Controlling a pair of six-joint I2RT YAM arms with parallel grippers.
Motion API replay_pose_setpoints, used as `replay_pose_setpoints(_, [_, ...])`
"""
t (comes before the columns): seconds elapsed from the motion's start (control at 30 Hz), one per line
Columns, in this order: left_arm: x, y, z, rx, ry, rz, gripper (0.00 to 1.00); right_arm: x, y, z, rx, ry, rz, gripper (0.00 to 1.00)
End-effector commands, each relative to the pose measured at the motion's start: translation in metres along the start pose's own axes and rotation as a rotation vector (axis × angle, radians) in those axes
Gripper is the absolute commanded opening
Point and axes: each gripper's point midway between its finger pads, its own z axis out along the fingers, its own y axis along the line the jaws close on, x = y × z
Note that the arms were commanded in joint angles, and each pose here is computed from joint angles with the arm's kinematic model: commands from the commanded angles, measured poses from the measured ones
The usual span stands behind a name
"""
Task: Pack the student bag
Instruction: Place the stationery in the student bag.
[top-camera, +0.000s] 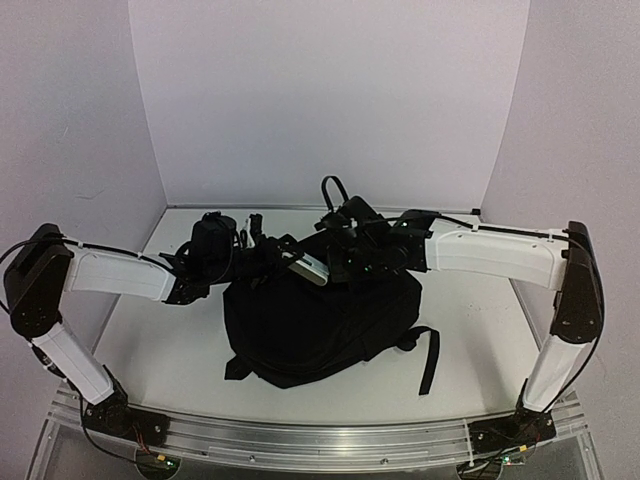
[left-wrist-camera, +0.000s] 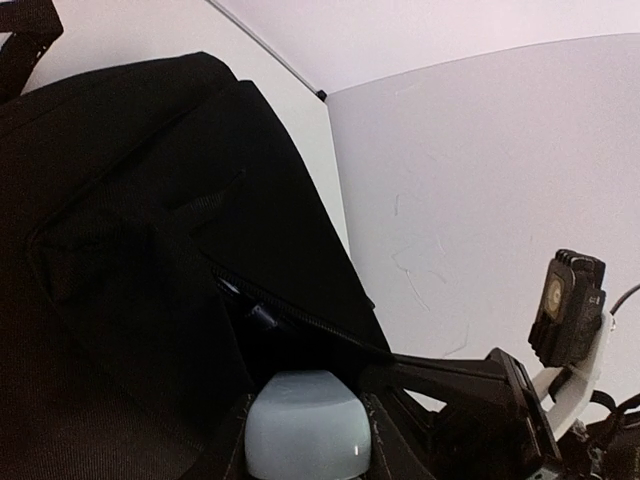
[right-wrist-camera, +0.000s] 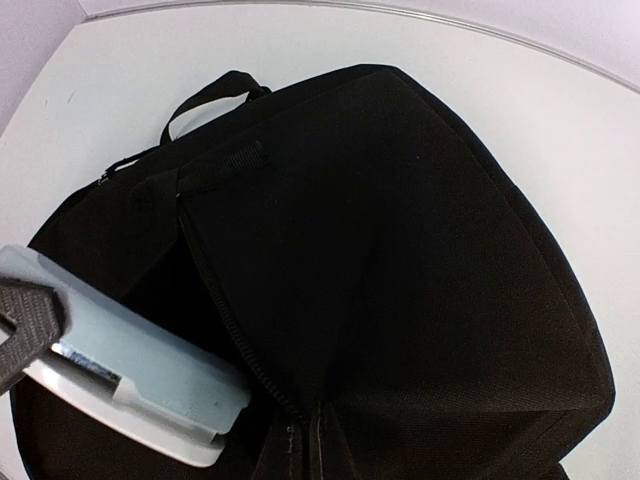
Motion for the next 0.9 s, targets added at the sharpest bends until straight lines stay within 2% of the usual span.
replay_pose_setpoints(0.0, [-0.023, -0.033, 0.006, 0.090, -0.160, 0.066, 0.00, -0.038, 0.004, -0.032, -0.071, -0.113, 0.092, 0.00])
replay_pose_setpoints(0.17, [-0.010, -0.013, 0.017, 0.062, -0.202, 0.009, 0.00, -0.041, 0.006, -0.034, -0.081, -0.120, 0.099, 0.00])
replay_pose_setpoints(0.43, [0.007, -0.003, 0.039, -0.013, -0.203, 0.013, 0.01, -0.044, 0.008, -0.034, -0.082, -0.129, 0.094, 0.00])
replay_pose_setpoints(0.63, [0.019, 0.005, 0.041, -0.081, -0.125, 0.050, 0.24, -0.044, 0.007, -0.033, -0.078, -0.128, 0.091, 0.00])
replay_pose_setpoints(0.87, [0.024, 0.008, 0.013, -0.219, -0.054, 0.170, 0.65, -0.044, 0.007, -0.033, -0.080, -0.127, 0.085, 0.00])
